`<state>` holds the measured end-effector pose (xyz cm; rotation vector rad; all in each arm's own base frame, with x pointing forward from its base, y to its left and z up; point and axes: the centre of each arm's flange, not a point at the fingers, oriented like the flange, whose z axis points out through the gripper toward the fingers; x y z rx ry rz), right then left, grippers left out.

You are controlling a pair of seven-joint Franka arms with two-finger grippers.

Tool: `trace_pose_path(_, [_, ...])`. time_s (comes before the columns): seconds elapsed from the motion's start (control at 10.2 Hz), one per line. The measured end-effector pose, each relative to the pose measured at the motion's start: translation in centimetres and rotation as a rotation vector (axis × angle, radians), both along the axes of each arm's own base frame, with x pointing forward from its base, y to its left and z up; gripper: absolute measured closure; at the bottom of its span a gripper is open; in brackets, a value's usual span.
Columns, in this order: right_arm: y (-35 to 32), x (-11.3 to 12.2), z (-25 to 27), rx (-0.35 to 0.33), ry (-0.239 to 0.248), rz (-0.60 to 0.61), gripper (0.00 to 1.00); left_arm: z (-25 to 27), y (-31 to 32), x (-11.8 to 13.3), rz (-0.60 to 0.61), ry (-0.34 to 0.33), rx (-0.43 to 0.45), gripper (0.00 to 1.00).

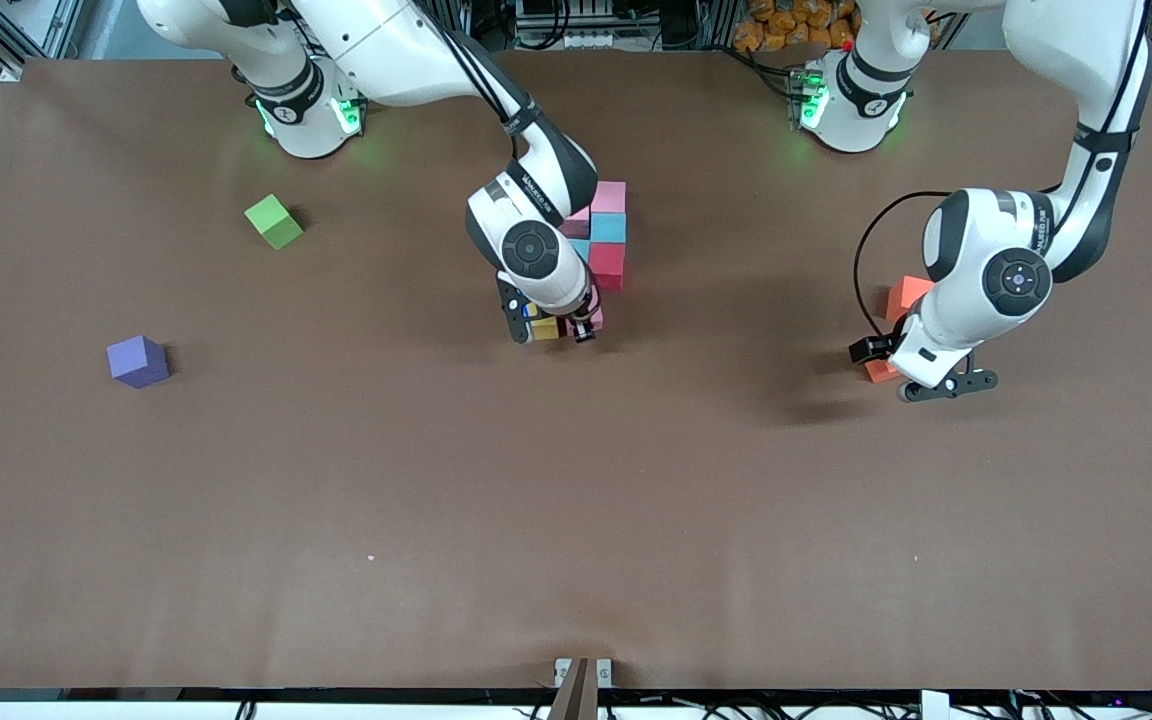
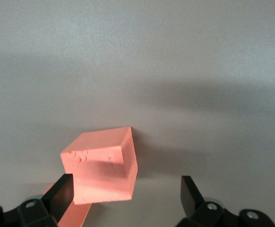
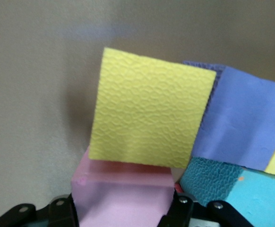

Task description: Form number 2 with 11 blocks

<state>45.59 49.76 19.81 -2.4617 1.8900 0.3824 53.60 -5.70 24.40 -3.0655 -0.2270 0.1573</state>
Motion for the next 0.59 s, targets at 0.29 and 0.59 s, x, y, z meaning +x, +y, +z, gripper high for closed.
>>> trace_pose_path(0.29, [-0.8, 0.9, 0.2, -0.007, -0.011, -0.014, 0.37, -2.0, 0.6, -0.2, -0.013, 0.019, 0.003, 0.0])
trace_pose_path(0.59, [-1.0, 0.7, -0.1, -0.014, -0.006, -0.019, 0.36, -2.2, 1.6, -0.3, -0.025, 0.026, 0.005, 0.0])
